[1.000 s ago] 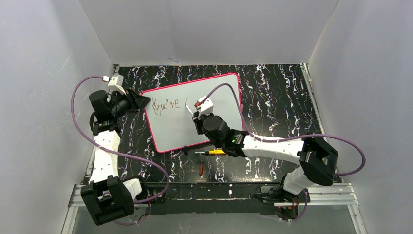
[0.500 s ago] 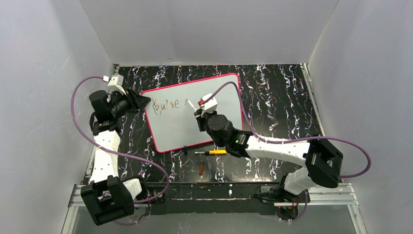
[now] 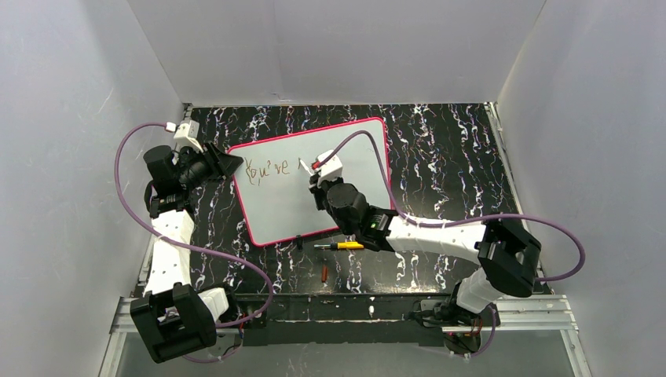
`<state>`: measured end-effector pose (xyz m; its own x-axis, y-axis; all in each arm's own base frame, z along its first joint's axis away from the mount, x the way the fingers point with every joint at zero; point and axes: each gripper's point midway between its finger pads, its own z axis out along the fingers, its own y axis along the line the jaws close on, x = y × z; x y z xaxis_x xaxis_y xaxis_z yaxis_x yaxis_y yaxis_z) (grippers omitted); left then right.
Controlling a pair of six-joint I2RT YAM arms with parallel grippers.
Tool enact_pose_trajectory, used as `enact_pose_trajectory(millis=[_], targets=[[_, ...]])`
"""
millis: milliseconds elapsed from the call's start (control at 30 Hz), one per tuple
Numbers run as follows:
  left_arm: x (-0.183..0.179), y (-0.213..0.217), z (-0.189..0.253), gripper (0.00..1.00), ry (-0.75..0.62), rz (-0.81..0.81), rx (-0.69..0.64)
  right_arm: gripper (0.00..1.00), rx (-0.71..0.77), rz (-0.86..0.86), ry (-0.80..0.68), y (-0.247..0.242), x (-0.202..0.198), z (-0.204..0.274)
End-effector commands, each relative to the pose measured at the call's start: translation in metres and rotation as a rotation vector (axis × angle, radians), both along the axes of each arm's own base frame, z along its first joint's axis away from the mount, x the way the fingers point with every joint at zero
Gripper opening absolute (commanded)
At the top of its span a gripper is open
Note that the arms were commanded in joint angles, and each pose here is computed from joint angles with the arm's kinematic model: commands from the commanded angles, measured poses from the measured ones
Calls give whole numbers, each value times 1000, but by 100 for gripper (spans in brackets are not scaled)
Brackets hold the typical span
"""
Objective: Write a sentence on the whiteboard
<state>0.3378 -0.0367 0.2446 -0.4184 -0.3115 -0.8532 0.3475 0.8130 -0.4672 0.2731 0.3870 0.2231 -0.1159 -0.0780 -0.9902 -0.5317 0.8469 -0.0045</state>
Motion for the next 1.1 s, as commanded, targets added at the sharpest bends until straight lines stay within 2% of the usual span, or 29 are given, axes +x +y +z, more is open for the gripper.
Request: enact_pose_trajectory(millis=[0,200,433,467,500,533,1067], targets=[[-7,-8,12,36,-38,-43,3,1,65,-45,-31,0,10,27],[-7,-8,13,36,-39,-42,2,1,118,19,-73,-5,-1,43],[-7,-8,13,36,-38,-41,1,1,83,-23,-55,-12,2,32],[2,7,9,36,-29,56,32,1,78,-28,-51,-12,3,30],[-6,-7,12,36,-36,-30,5,1,73,-31,-47,-12,4,28],[-7,-8,12,36,-37,-41,1,1,70,-32,-44,-11,4,27],[-7,-8,12,36,-39,-42,3,1,-1,-24,30,-10,0,-3]])
